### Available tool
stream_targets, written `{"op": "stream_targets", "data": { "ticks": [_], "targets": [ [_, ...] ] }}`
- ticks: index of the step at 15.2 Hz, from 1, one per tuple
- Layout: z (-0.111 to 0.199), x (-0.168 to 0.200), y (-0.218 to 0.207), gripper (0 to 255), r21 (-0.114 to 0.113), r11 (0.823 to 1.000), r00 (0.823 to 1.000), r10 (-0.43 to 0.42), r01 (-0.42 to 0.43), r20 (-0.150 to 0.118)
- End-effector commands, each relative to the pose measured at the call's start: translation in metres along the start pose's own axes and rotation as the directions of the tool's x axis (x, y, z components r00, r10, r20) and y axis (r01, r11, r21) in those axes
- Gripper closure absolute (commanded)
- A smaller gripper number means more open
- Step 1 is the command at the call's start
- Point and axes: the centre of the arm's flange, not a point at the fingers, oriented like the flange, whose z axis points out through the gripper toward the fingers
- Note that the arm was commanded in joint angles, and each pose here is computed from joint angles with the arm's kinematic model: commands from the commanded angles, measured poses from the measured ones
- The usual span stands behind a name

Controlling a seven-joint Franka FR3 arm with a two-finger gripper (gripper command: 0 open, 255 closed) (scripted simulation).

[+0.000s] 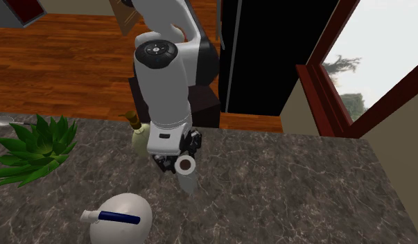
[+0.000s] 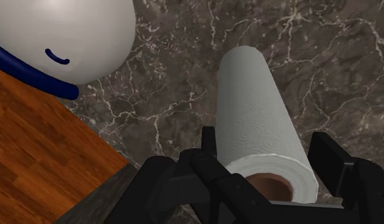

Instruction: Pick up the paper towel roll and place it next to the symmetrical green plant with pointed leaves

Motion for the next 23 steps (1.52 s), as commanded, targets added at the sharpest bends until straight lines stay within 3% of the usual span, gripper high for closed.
{"op": "stream_targets", "data": {
  "ticks": [1, 23],
  "targets": [
    [-0.010, 0.000, 0.001, 255, 0.000, 1.000, 1.000, 0.000, 0.000, 0.001],
    [-0.126, 0.013, 0.009, 255, 0.000, 1.000, 1.000, 0.000, 0.000, 0.001]
  ]
}}
